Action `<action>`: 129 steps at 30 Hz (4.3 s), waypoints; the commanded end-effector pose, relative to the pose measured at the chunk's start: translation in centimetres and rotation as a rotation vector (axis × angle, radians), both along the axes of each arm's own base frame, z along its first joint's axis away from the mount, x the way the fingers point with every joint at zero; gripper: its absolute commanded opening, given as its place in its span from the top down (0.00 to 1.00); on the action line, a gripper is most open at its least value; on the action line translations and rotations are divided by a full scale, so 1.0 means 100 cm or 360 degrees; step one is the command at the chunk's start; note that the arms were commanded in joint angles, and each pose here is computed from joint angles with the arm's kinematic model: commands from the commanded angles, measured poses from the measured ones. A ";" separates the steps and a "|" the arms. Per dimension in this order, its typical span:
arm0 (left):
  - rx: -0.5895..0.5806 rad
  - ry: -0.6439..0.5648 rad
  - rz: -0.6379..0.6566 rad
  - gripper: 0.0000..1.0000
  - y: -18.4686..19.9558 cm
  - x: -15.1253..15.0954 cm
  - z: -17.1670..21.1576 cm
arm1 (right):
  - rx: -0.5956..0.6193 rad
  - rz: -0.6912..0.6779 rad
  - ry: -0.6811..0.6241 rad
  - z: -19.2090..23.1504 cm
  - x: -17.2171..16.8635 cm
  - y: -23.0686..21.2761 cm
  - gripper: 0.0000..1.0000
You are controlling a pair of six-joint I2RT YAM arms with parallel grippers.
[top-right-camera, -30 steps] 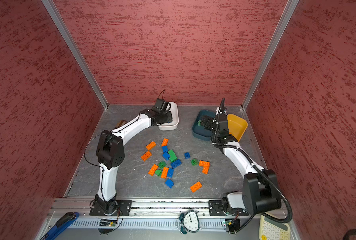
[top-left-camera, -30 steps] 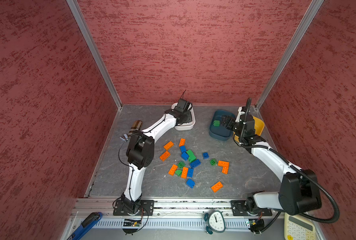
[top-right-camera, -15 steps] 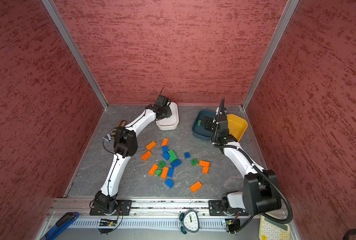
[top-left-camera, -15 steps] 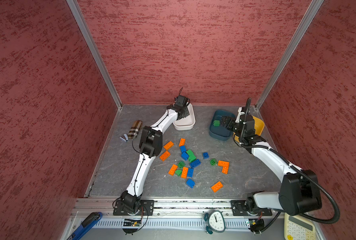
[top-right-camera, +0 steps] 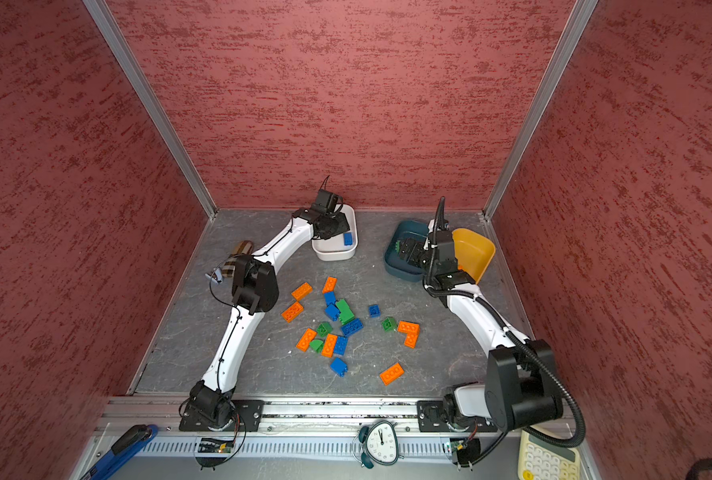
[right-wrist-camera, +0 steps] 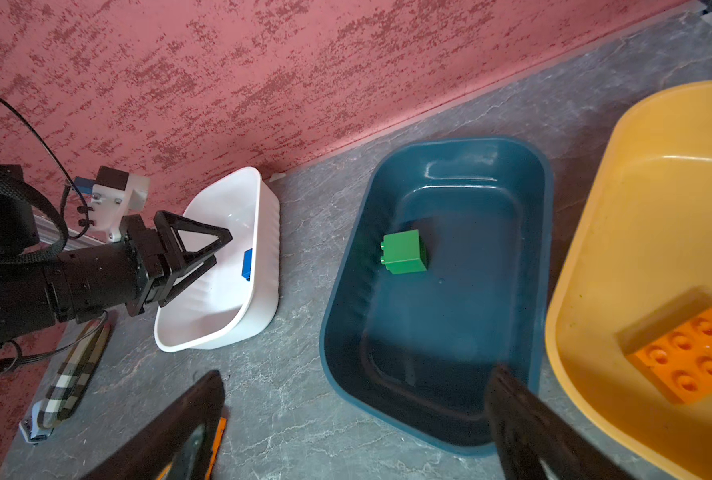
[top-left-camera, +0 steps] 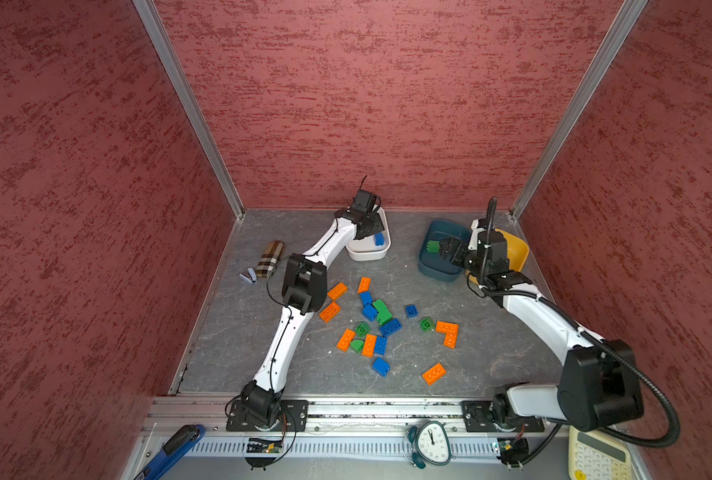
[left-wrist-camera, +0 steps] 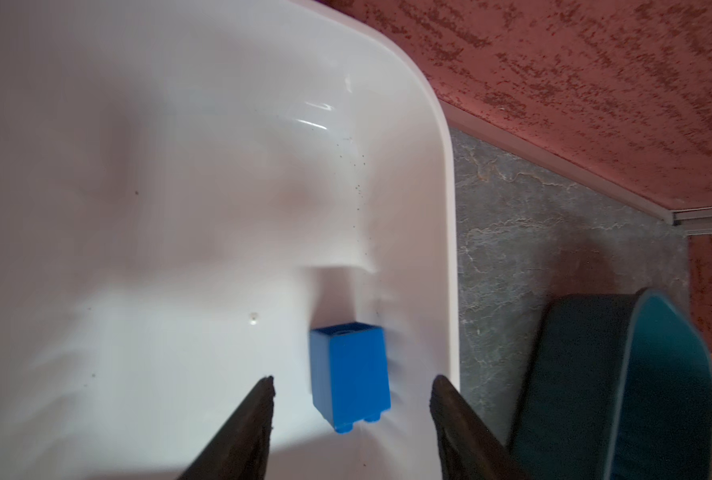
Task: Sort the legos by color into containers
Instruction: 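Carry the blue brick into the white tub and release it with the left gripper, then lower the right gripper onto an orange brick among the pile, then lift the orange brick toward the yellow tub with the right gripper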
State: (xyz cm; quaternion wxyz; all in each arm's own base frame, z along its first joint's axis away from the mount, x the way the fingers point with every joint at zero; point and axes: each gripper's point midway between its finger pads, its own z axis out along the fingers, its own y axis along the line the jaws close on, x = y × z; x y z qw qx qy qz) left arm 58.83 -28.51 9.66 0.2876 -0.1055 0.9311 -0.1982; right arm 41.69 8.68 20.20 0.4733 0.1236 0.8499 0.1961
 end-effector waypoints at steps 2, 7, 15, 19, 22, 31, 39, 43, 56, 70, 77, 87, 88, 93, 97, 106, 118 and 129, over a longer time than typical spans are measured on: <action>-0.0042 -0.0107 -0.0104 0.29 -0.018 -0.003 0.034 | 0.0007 0.0068 0.0087 -0.010 -0.009 0.006 0.01; -0.0031 -0.0169 -0.0185 0.12 -0.029 -0.007 0.046 | 0.0011 0.0138 0.0181 -0.025 -0.025 0.010 0.01; -0.0053 -0.0190 -0.0270 0.01 -0.040 -0.017 0.059 | -0.0263 0.0349 0.0352 -0.045 -0.054 0.010 0.02; -0.0050 -0.0230 -0.0333 0.01 -0.045 -0.031 0.069 | -0.0533 0.0563 0.0421 -0.051 -0.071 0.017 0.02; -0.0083 -0.0275 -0.0364 0.01 -0.046 -0.043 0.078 | -0.0725 0.0759 0.0505 -0.056 -0.089 0.024 0.02; -0.0168 -0.0273 -0.0328 0.01 -0.020 -0.091 0.076 | -0.1071 0.1372 0.0676 -0.084 -0.147 0.029 0.08; -0.0212 -0.0230 -0.0188 0.01 0.020 -0.115 0.070 | -0.1230 0.1815 0.0760 -0.126 -0.192 0.036 0.16; -0.0199 -0.0212 -0.0147 0.01 0.033 -0.122 0.065 | -0.1347 0.1845 0.0800 -0.143 -0.193 0.032 0.19; -0.0177 -0.0125 -0.0123 0.01 0.039 -0.131 0.048 | -0.1465 0.1875 0.0840 -0.176 -0.176 0.044 0.29; -0.0164 -0.0088 -0.0114 0.01 0.040 -0.133 0.041 | -0.1564 0.1876 0.0821 -0.187 -0.167 0.041 0.48; -0.0152 -0.0076 -0.0109 0.01 0.041 -0.133 0.038 | -0.1526 0.1856 0.0707 -0.172 -0.163 0.049 0.65; -0.0138 -0.0046 -0.0108 0.01 0.041 -0.133 0.032 | -0.1405 0.1767 0.0414 -0.137 -0.151 0.066 0.77; -0.0137 -0.0044 -0.0108 0.01 0.041 -0.133 0.032 | -0.1377 0.1750 0.0395 -0.132 -0.149 0.068 0.77; -0.0139 -0.0041 -0.0108 0.01 0.040 -0.134 0.032 | -0.1271 0.1565 0.0299 -0.112 -0.137 0.066 0.78; -0.0128 -0.0051 -0.0108 0.01 0.040 -0.136 0.035 | -0.1044 0.1266 0.0090 -0.071 -0.110 0.059 0.78; -0.0011 -0.0052 -0.0135 0.01 0.032 -0.152 0.033 | -0.0582 0.0330 -0.0165 -0.005 -0.052 -0.029 0.80; 0.0126 -0.0016 -0.0176 0.01 0.022 -0.173 0.021 | -0.0363 -0.0279 0.0113 -0.039 -0.015 -0.124 0.76; 0.0210 -0.0014 -0.0161 0.01 0.029 -0.180 0.019 | -0.0494 -0.0493 0.0318 -0.071 0.024 -0.177 0.60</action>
